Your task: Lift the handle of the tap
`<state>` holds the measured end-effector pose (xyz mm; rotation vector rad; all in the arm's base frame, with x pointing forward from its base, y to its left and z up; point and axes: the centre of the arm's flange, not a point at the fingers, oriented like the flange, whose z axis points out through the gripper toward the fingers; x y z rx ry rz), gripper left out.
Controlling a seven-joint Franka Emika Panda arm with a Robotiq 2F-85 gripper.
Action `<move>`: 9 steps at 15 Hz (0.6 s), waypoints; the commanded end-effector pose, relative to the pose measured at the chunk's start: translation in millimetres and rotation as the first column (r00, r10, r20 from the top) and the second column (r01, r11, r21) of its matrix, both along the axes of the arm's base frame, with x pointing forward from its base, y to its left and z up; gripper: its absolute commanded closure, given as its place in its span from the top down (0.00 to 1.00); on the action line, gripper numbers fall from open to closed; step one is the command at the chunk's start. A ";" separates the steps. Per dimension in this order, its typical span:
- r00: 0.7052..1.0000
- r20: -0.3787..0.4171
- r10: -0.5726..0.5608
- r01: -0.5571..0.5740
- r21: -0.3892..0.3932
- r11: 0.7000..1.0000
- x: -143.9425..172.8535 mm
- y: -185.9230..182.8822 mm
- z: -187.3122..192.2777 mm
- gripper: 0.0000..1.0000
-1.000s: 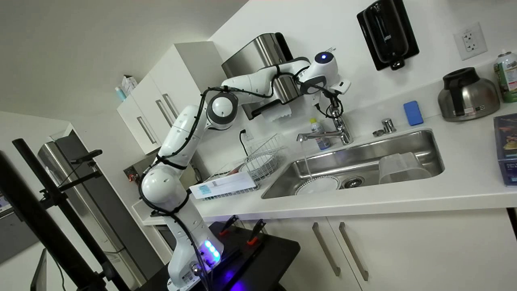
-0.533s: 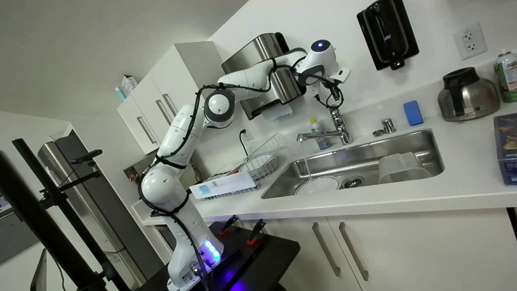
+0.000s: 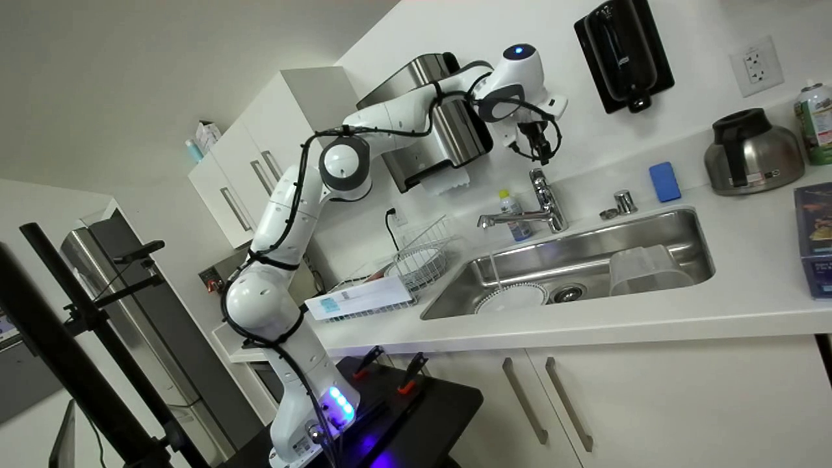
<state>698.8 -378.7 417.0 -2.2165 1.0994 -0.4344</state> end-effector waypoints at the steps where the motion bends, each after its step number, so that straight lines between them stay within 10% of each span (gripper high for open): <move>1: 0.982 -0.013 0.187 -0.187 -0.084 0.979 -58.6 -0.7 19.2 1.00; 9: 0.855 0.043 0.517 -0.489 -0.264 0.831 -115.2 -8.2 51.3 1.00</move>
